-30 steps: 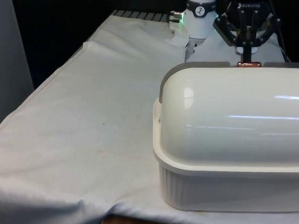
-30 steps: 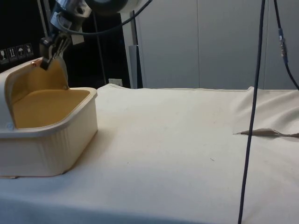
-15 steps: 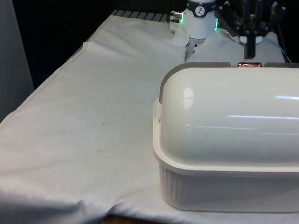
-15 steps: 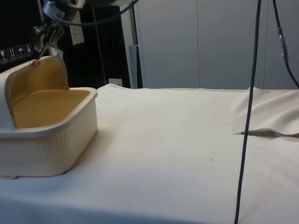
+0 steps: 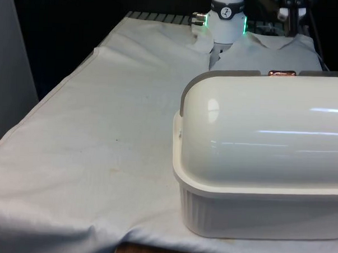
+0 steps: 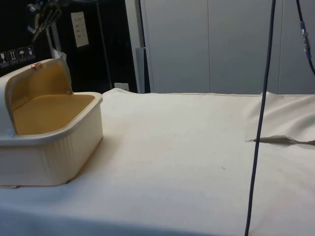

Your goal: Open the lid, then close it.

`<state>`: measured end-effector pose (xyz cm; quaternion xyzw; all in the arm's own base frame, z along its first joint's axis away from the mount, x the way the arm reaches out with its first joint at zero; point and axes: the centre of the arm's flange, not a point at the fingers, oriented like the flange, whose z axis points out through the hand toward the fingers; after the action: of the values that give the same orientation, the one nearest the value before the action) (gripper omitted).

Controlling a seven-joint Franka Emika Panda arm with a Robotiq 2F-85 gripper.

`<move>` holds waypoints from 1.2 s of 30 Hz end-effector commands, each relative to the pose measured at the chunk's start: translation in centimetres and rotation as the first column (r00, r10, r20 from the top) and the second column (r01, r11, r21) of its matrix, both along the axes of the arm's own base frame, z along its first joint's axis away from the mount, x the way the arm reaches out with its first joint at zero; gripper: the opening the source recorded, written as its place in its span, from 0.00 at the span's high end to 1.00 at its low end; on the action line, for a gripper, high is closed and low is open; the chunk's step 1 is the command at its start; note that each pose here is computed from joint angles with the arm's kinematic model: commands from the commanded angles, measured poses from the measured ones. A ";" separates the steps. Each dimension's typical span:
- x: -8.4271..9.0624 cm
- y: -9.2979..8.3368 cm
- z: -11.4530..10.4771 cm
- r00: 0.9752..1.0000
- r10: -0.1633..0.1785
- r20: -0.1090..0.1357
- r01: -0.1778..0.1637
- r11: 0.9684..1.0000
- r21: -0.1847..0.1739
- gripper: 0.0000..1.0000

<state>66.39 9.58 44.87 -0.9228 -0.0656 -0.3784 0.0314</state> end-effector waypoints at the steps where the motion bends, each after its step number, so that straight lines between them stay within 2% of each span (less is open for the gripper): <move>1: 0.0 -0.1 0.5 1.000 -0.001 -0.001 0.001 1.000 0.000 1.00; 7: -0.1 0.0 2.3 1.000 0.001 0.019 -0.002 1.000 0.005 1.00; 8: 0.0 0.0 2.1 1.000 0.002 0.024 -0.002 1.000 0.006 1.00; 11: 0.0 -0.1 3.0 1.000 0.002 0.027 -0.002 1.000 0.006 1.00; 19: 0.0 0.0 3.1 1.000 0.002 0.030 -0.002 1.000 0.007 1.00; 25: 0.2 -0.1 3.1 1.000 0.001 0.023 -0.001 1.000 0.007 1.00; 26: 0.0 0.0 3.0 1.000 0.002 0.030 -0.002 1.000 0.008 1.00; 34: 1.3 0.0 3.5 1.000 0.002 -0.005 -0.002 1.000 0.005 1.00; 35: 1.1 -0.1 3.7 1.000 0.003 0.001 -0.003 1.000 0.004 1.00; 36: 1.4 -0.1 3.5 1.000 0.002 -0.010 -0.002 1.000 0.005 1.00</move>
<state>67.67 9.51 48.51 -0.9234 -0.0662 -0.3767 0.0333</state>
